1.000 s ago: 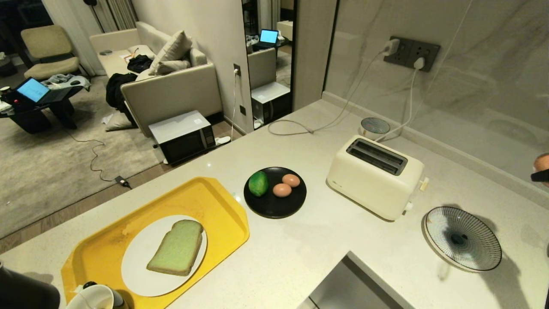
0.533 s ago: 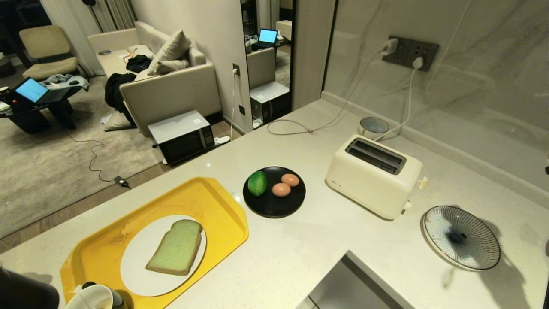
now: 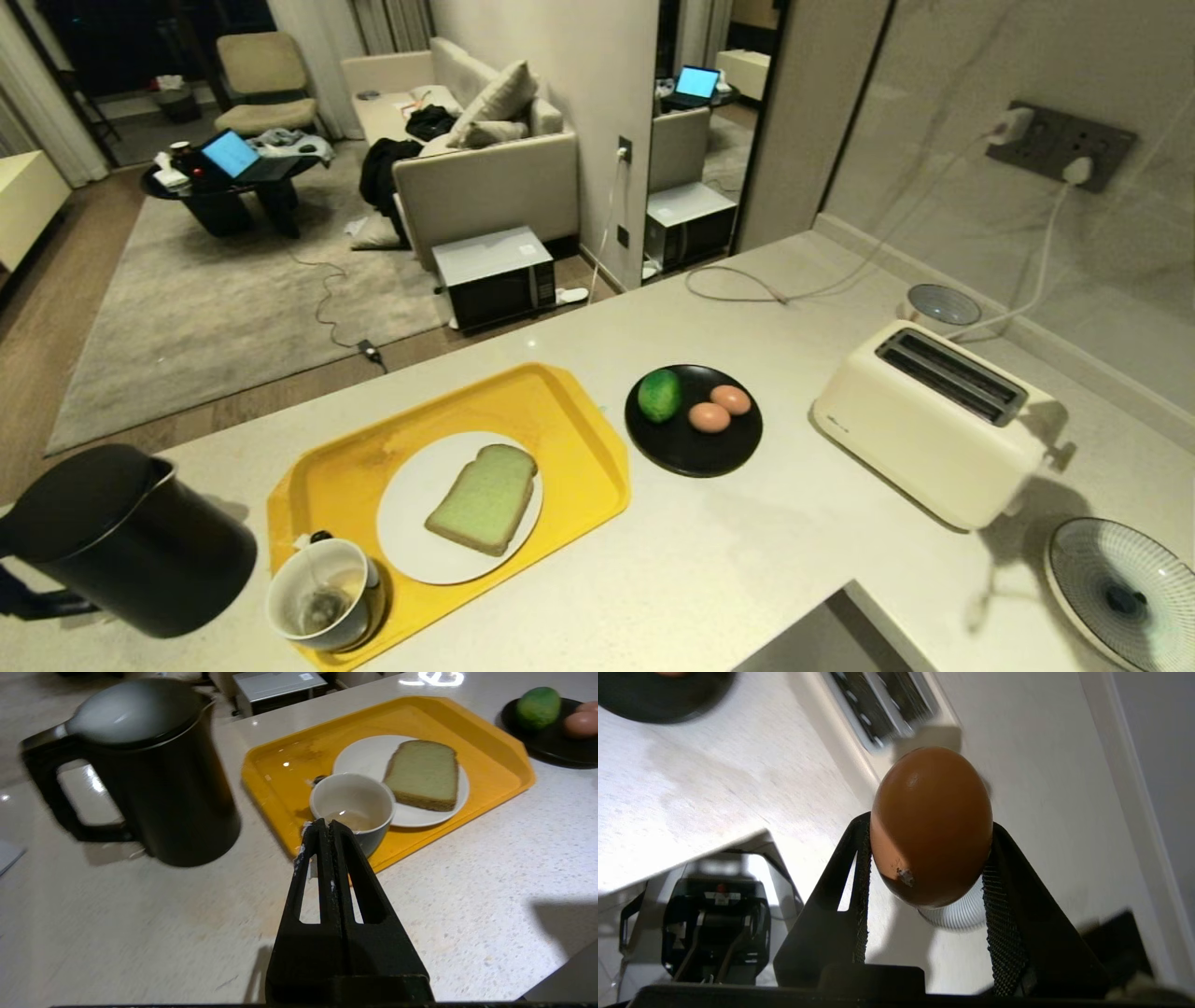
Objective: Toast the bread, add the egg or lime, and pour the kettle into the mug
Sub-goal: Put the egg in the bowl
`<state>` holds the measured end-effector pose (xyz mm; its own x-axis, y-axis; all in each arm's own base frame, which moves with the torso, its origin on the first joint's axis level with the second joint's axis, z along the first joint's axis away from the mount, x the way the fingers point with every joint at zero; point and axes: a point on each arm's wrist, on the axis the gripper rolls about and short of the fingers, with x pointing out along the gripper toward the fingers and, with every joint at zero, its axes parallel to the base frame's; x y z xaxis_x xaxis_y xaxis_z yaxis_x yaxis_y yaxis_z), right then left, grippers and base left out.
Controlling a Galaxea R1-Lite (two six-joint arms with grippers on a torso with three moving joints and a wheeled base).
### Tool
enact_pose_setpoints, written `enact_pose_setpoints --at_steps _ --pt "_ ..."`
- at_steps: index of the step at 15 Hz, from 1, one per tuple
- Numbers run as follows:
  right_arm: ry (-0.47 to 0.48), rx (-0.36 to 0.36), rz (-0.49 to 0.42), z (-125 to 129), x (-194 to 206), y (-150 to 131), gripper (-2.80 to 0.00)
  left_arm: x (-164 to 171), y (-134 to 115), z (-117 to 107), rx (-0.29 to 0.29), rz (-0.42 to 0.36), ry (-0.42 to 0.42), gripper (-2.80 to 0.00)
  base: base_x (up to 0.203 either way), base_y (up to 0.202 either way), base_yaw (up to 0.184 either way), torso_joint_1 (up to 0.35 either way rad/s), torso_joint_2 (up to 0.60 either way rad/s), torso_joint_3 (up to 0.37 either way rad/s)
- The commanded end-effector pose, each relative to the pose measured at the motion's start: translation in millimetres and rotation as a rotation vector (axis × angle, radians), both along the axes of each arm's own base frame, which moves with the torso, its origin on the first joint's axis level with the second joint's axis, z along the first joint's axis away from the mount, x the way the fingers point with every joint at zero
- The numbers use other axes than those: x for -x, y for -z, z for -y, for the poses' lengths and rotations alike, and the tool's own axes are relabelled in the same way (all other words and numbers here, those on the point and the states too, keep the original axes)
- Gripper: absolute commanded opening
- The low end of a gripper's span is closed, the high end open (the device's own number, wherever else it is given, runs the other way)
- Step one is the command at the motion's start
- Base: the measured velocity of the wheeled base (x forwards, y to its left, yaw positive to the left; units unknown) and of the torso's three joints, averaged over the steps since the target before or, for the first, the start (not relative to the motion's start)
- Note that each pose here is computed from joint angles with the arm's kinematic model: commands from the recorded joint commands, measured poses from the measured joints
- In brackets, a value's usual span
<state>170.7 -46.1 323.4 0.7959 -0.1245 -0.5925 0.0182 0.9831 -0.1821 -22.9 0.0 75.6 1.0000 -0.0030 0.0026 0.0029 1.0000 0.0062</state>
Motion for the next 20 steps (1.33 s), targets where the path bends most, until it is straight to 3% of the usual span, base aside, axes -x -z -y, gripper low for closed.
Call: enact_pose_setpoints --at_steps 1,13,20 --pt "-0.028 0.009 0.003 -3.1 -1.2 -1.9 -2.80 0.0 0.0 0.0 0.000 0.001 -0.001 -2.80 -0.002 -0.011 0.170 0.002 0.00 0.002" --pt "-0.258 0.058 -0.046 -35.8 -40.4 3.8 -2.80 0.0 0.0 0.0 0.000 0.001 0.000 -2.80 -0.001 -0.010 0.173 0.002 0.01 0.003" --pt "-0.297 0.073 -0.179 -47.3 -78.0 34.0 -2.80 0.0 0.0 0.0 0.000 0.001 0.000 -2.80 -0.001 -0.005 0.117 0.001 0.00 0.001"
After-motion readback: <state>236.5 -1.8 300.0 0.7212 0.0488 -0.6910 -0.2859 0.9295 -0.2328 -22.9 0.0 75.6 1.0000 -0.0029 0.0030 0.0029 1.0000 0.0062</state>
